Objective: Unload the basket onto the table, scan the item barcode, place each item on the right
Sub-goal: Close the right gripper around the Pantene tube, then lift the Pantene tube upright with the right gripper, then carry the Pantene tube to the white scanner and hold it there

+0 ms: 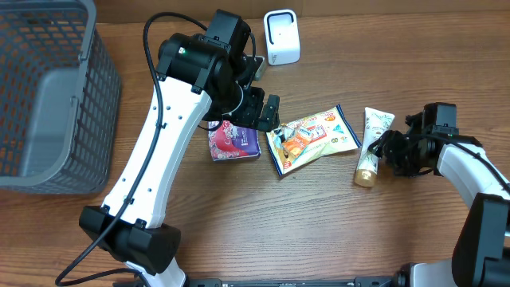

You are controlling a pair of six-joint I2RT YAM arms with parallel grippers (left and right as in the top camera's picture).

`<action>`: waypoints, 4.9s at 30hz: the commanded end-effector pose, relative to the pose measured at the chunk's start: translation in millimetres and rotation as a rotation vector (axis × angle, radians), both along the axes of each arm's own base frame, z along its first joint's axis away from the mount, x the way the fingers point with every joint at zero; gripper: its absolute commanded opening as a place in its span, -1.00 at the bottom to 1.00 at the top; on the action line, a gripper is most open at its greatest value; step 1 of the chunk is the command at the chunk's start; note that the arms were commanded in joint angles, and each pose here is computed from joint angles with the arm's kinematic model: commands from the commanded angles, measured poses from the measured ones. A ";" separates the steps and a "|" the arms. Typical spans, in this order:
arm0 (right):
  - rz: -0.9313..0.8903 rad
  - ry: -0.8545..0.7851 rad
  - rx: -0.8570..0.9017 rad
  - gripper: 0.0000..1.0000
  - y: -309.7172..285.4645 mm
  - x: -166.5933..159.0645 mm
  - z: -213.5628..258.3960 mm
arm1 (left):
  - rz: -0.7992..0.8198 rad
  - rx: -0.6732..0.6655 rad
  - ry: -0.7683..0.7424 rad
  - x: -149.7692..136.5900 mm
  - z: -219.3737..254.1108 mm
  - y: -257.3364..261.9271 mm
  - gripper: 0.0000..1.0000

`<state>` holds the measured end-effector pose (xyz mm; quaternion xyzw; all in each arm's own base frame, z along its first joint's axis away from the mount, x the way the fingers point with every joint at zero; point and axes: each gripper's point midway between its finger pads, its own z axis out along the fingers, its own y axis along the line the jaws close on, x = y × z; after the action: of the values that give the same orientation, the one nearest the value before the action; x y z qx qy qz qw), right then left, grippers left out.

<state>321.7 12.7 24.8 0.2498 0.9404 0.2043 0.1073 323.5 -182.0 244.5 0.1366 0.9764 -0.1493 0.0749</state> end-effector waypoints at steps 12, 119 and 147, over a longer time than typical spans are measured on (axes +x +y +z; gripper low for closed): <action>0.129 -0.053 -0.137 0.24 31.4 9.8 -4.4 | -0.020 0.010 -0.005 0.4 -2.0 0.6 0.99; 0.066 -1.047 -0.097 -0.93 180.1 239.5 201.8 | -0.020 0.010 -0.005 0.4 -2.0 0.6 1.00; 0.191 -0.985 -0.077 -0.93 246.8 242.7 123.6 | -0.020 0.009 -0.005 0.4 -1.9 0.6 1.00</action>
<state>556.4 246.1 118.3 0.0437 0.8282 0.2549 0.4972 323.5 -182.1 244.5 0.1367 0.9764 -0.1493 0.0751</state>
